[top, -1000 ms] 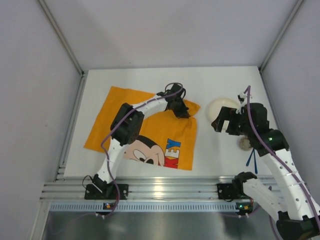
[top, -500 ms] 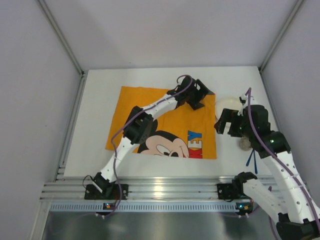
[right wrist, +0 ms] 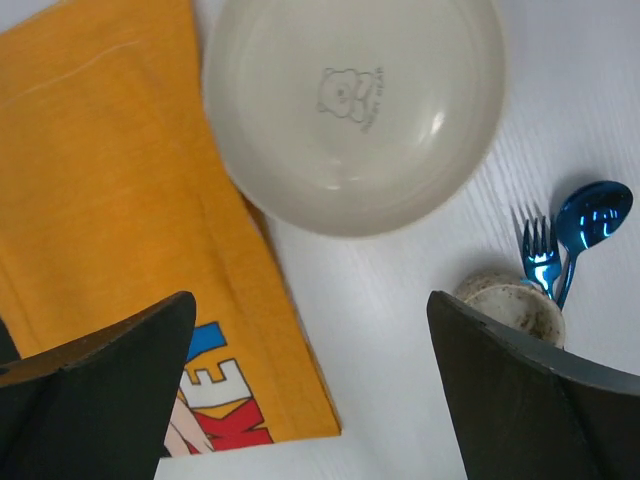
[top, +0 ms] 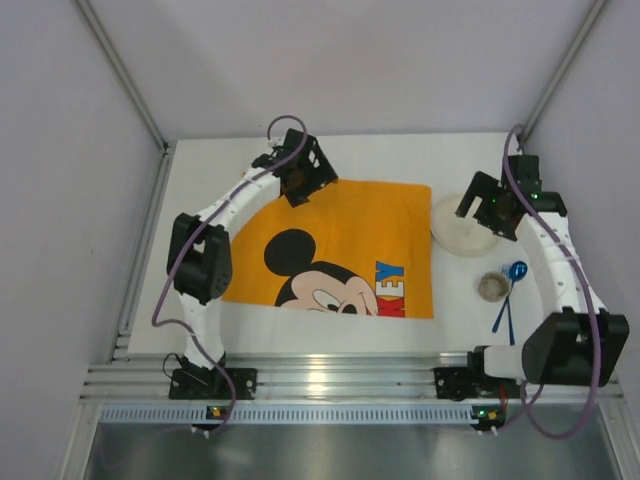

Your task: Set the dinner table for one person

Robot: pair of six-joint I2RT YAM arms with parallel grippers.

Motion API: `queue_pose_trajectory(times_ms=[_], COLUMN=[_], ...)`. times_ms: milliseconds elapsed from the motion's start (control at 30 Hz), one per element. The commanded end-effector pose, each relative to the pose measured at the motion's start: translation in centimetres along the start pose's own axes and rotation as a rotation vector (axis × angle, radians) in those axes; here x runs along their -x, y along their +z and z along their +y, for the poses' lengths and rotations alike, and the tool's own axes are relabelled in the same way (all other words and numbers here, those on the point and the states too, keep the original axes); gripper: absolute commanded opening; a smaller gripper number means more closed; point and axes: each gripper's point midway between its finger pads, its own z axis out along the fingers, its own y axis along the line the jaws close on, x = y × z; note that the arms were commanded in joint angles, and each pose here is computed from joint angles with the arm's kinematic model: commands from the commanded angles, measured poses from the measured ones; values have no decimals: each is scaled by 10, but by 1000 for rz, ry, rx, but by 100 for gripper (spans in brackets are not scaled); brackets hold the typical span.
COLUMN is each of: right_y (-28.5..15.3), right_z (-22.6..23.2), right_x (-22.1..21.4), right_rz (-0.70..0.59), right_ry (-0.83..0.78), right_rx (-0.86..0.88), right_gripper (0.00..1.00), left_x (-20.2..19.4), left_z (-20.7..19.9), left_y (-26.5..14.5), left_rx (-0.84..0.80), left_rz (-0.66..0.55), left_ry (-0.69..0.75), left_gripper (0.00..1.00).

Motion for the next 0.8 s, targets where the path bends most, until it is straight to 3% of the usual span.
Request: queue_pose_trajectory(times_ms=[0, 133, 333, 767], right_y=[39, 74, 111, 148], right_z=[-27, -51, -76, -100], right_x=[-5, -13, -21, -35], right_rz=[105, 185, 275, 298], right_ry=[221, 287, 334, 339], right_rx=[-41, -105, -168, -272], right_gripper=[100, 100, 99, 98], left_x=[-6, -32, -54, -116], left_z=[78, 155, 203, 242], left_y=[-48, -57, -56, -80], left_rx=[280, 414, 499, 485], left_rz=[-15, 37, 99, 253], left_ry=[275, 296, 352, 272], left_gripper=[98, 98, 98, 98])
